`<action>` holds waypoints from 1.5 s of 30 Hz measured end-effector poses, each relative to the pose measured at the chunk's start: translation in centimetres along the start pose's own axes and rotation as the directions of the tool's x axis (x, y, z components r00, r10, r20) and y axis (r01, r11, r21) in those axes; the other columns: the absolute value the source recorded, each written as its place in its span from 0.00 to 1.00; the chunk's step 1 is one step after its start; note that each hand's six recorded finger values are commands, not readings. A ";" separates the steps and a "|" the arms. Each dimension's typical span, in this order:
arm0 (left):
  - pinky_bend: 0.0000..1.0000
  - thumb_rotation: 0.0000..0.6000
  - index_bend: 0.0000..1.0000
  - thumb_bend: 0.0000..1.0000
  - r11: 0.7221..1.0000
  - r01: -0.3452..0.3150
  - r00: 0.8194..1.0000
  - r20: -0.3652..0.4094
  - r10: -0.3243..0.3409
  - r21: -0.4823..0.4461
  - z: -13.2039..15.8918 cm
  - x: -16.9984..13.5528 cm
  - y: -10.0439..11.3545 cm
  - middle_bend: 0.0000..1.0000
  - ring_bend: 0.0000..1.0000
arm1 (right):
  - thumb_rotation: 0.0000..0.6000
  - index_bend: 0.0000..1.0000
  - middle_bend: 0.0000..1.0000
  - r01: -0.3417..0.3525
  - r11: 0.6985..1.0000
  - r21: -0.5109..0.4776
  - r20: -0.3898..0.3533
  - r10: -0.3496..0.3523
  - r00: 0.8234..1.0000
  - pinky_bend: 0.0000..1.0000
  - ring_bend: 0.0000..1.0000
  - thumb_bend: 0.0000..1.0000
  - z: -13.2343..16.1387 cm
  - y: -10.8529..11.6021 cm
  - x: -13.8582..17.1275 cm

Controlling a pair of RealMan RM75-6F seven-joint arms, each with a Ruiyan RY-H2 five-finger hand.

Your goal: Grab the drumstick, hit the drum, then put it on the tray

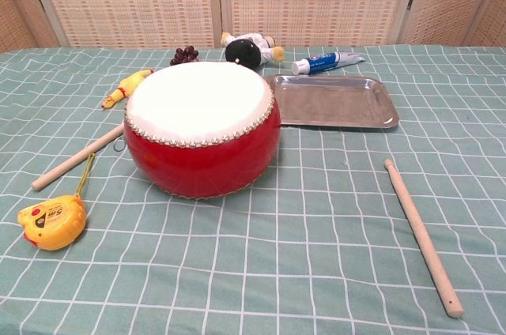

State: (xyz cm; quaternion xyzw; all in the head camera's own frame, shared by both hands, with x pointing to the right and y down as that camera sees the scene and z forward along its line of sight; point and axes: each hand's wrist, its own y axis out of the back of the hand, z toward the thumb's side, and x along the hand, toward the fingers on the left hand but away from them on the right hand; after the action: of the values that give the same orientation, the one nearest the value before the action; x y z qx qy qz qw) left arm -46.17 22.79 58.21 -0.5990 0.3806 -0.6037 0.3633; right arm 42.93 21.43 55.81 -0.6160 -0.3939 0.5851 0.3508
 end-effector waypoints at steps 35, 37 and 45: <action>0.03 1.00 0.03 0.30 0.999 -0.001 0.999 0.046 0.003 -0.043 0.4 -0.9 -0.7 0.00 0.00 | 0.52 0.34 0.02 -0.339 0.940 -0.025 -0.192 0.329 0.925 0.00 0.00 0.40 7.3 -8.4 -6.2; 0.03 1.00 0.03 0.30 0.999 0.002 0.999 0.049 0.001 -0.045 0.4 -0.9 -0.8 0.00 0.00 | 0.52 0.34 0.02 -0.364 0.931 -0.017 -0.204 0.354 0.913 0.00 0.00 0.40 8.1 -9.4 -6.8; 0.03 1.00 0.03 0.30 0.999 0.010 0.999 0.047 -0.008 -0.051 0.2 -0.8 -1.1 0.00 0.00 | 0.52 0.36 0.02 -0.435 0.901 0.008 -0.227 0.425 0.876 0.00 0.00 0.41 10.0 -12.9 -8.7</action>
State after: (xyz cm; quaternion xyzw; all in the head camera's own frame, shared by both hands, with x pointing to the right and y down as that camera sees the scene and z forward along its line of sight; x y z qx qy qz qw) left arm -45.89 23.98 58.82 -0.6239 0.3845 -0.5810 0.3539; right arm 31.92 19.06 70.53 -0.7572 -0.2178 0.5667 0.2410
